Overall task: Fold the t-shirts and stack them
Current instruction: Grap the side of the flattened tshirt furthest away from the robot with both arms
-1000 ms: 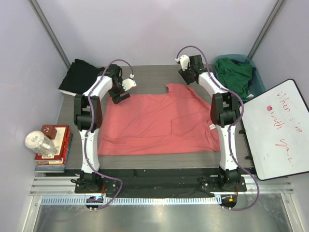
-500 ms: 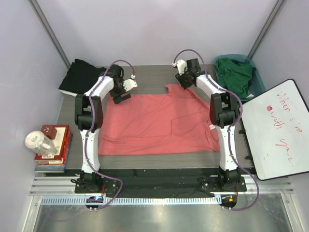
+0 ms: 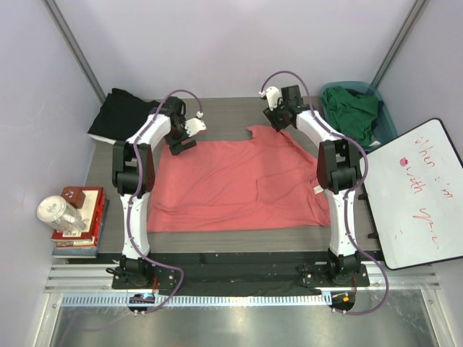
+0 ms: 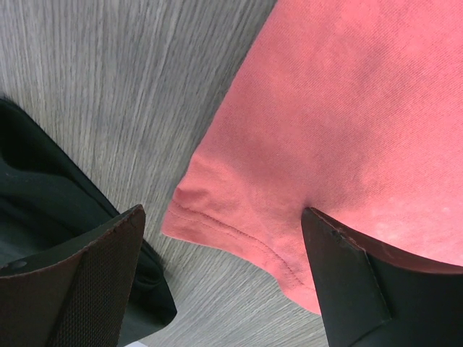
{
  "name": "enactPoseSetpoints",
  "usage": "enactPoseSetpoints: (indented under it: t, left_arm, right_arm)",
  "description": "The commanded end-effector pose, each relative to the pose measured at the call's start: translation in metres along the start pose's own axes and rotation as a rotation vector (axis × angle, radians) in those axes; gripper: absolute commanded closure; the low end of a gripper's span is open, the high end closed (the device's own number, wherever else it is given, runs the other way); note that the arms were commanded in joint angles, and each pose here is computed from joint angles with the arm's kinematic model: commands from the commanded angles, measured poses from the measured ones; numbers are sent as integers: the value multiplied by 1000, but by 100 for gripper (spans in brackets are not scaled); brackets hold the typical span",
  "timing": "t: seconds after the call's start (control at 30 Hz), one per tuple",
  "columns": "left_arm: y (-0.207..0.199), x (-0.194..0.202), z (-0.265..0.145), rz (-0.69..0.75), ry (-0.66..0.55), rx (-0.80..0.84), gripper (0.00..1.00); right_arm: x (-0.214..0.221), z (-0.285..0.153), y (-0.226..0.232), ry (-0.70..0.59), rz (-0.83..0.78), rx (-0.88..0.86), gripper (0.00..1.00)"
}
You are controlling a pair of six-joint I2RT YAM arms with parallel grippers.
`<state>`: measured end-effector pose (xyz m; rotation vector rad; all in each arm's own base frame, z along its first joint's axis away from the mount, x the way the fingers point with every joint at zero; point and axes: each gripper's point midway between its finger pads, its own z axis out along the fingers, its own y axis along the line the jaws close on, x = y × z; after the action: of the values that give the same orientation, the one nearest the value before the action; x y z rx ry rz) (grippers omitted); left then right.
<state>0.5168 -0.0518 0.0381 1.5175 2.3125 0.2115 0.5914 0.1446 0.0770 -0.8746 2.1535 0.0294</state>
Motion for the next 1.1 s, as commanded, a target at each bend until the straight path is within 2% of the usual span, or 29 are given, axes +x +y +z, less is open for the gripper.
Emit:
enactPoseSetpoints:
  t: [0.0, 0.3, 0.6, 0.7, 0.73, 0.83, 1.07]
  left_arm:
    - [12, -10, -4, 10, -28, -44, 11]
    - [14, -11, -4, 10, -31, -49, 11]
    - [10, -9, -6, 3, -30, -46, 12]
    - [8, -8, -5, 4, -27, -42, 12]
    - [9, -8, -6, 3, -30, -46, 12]
    - [8, -9, -6, 0, -32, -45, 12]
    - [4, -10, -6, -8, -35, -35, 11]
  right_arm:
    - [-2, -12, 0, -3, -34, 11, 54]
    - [-1, -11, -3, 4, -25, 27, 56]
    - [17, -2, -14, 55, -41, 70, 67]
    - [15, -3, -18, 49, -44, 81, 78]
    - [13, -3, -19, 47, -46, 84, 86]
    - [3, -9, -22, 24, -47, 90, 99]
    - [-27, -32, -36, -47, -60, 144, 99]
